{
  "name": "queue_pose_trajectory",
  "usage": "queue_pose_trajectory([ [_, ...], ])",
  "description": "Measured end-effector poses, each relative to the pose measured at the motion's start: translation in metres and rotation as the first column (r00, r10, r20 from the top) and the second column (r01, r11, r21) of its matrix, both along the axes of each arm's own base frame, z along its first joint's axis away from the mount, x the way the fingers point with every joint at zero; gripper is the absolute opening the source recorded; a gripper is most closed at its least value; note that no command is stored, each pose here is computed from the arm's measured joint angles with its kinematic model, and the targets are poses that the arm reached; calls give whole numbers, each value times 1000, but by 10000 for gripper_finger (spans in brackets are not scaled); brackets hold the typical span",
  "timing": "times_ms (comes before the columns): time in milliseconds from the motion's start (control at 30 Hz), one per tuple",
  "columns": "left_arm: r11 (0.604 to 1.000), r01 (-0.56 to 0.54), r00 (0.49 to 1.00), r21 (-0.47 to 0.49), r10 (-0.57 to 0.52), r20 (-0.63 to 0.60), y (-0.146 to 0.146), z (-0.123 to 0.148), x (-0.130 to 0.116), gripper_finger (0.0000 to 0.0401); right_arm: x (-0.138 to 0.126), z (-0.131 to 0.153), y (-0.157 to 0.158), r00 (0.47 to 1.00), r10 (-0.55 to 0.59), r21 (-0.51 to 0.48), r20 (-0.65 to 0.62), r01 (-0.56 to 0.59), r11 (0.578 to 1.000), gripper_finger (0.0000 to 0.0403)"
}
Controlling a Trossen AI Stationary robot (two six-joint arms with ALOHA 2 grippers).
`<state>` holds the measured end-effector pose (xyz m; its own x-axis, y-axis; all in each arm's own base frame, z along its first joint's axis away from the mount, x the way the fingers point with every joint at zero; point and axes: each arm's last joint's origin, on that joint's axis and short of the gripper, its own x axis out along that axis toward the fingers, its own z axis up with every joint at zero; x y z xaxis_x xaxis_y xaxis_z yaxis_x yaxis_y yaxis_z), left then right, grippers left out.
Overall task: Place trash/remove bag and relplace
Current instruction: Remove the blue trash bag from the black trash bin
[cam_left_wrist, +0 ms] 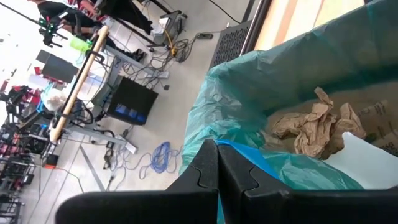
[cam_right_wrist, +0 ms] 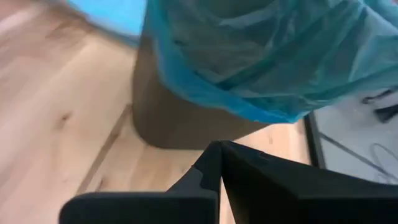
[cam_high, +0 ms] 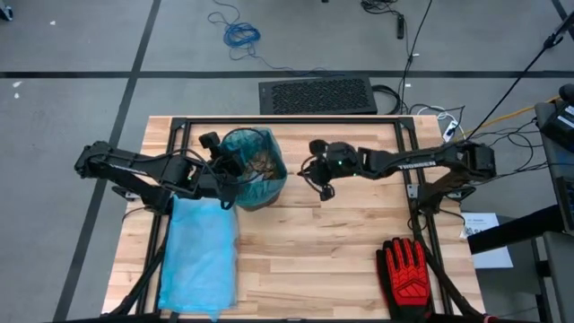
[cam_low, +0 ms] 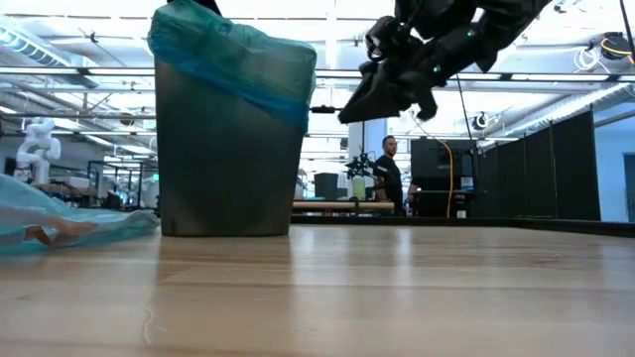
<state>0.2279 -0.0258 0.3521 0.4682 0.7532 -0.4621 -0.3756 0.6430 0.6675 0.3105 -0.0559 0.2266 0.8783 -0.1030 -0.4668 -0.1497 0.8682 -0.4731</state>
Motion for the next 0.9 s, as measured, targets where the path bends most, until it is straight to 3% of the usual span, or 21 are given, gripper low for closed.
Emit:
queue_pose_trajectory([
  [100, 1000, -2, 1000, -2, 2, 4, 0, 0, 0, 0, 8, -3, -3, 997, -67, 40, 41, 65, 997, 14],
  [233, 1000, -2, 1000, -3, 2, 8, 0, 0, 0, 0, 17, 4, -13, 981, -177, 269, 79, 150, 951, 50],
  [300, 1000, -2, 1000, -4, 2, 10, 0, 0, 0, 0, 19, 11, -22, 966, -242, 445, 90, 179, 878, 74],
  [433, 1000, -6, 1000, -9, 6, 20, 0, 0, 1, 0, 14, 16, -44, 937, -347, 706, 39, 220, 674, 131],
  [567, 1000, -7, 999, -28, 8, 31, 0, 0, 1, 0, 11, 9, -63, 926, -377, 830, -25, 230, 509, 178],
  [700, 999, -4, 1000, -32, 5, 29, 0, 0, 1, 0, 20, -8, -71, 948, -312, 920, -67, 180, 349, 195],
  [767, 999, -4, 1000, -32, 5, 29, 0, 0, 1, 0, 27, -18, -73, 950, -304, 940, -73, 168, 297, 194],
  [900, 999, -4, 1000, -33, 5, 29, 0, 0, 1, 0, 40, -31, -74, 961, -276, 968, -18, 85, 235, 183],
])
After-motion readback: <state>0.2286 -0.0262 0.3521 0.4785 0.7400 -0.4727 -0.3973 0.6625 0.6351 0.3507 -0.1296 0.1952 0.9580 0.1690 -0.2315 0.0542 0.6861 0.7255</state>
